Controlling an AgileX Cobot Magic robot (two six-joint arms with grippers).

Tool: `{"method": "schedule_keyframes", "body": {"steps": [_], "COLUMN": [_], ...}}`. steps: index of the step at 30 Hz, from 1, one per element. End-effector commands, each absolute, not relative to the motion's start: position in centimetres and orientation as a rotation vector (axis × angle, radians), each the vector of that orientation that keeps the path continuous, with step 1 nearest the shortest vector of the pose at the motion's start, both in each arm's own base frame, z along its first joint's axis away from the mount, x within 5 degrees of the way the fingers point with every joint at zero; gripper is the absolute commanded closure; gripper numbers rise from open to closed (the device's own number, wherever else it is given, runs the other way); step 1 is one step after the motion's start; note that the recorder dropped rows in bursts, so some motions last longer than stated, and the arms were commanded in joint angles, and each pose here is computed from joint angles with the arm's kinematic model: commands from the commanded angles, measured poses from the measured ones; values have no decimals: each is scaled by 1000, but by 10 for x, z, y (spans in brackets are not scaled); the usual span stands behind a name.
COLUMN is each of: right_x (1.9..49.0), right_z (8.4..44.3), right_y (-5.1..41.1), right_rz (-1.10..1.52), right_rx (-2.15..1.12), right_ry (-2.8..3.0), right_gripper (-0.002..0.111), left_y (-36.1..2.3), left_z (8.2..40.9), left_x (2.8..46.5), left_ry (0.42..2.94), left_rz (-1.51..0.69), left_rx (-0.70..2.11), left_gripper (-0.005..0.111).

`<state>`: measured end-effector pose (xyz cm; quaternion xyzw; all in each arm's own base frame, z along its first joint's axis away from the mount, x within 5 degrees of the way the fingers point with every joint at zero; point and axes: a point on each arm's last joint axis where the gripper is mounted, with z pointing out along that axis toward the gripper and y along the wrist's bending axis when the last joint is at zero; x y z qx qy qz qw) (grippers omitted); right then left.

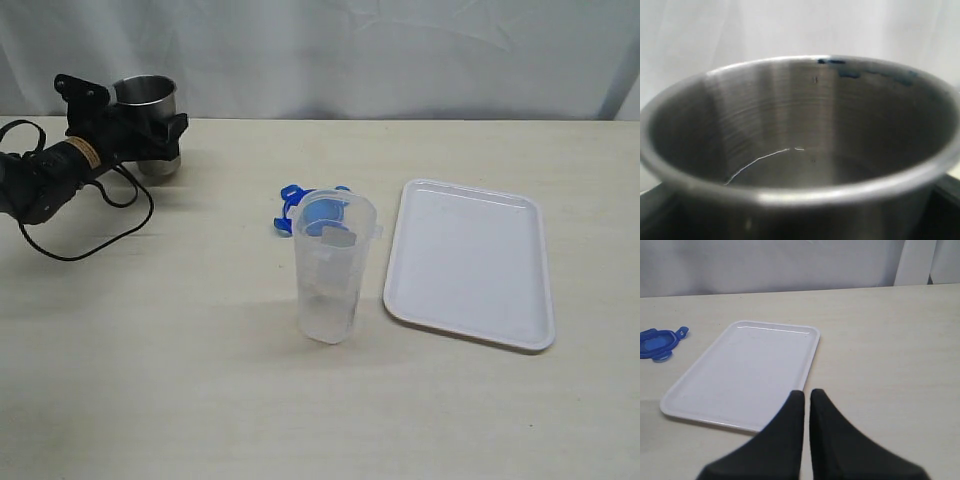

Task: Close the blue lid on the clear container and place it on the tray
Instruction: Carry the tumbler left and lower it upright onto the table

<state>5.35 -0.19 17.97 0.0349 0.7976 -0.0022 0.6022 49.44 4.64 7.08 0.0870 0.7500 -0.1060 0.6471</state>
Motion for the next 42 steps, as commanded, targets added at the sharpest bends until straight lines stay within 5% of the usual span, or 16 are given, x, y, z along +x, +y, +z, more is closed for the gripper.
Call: {"method": "schedule_keyframes", "body": {"steps": [1,14,16,18,21,33,38,42], "right_x": [53,53,53,53,53,53,53,53], "right_z": [182,182,182,182,182,182,182,182], "right_y": [-2,-2,-2,-2,-2,-2,-2,-2], "right_rz": [-12,-12,-12,-12,-12,-12,-12,-12], "right_rx": [79,79,79,79,79,79,79,79], "right_ry": [1826,1826,1826,1826,1826,1826,1826,1826], "right_gripper": [104,104,104,104,104,104,104,104], "left_y": [46,45,43,41,40,39,33,32], "left_z": [73,61,62,62,61,60,56,55], "left_x": [496,494,494,493,492,491,486,484], "left_ry": [1647,1659,1645,1638,1642,1639,1646,1637], "left_rz": [-254,-268,-279,-287,-302,-300,-323,-325], "left_rx": [201,197,225,245,254,284,370,377], "left_gripper": [107,106,96,66,44,44,25,21]}}
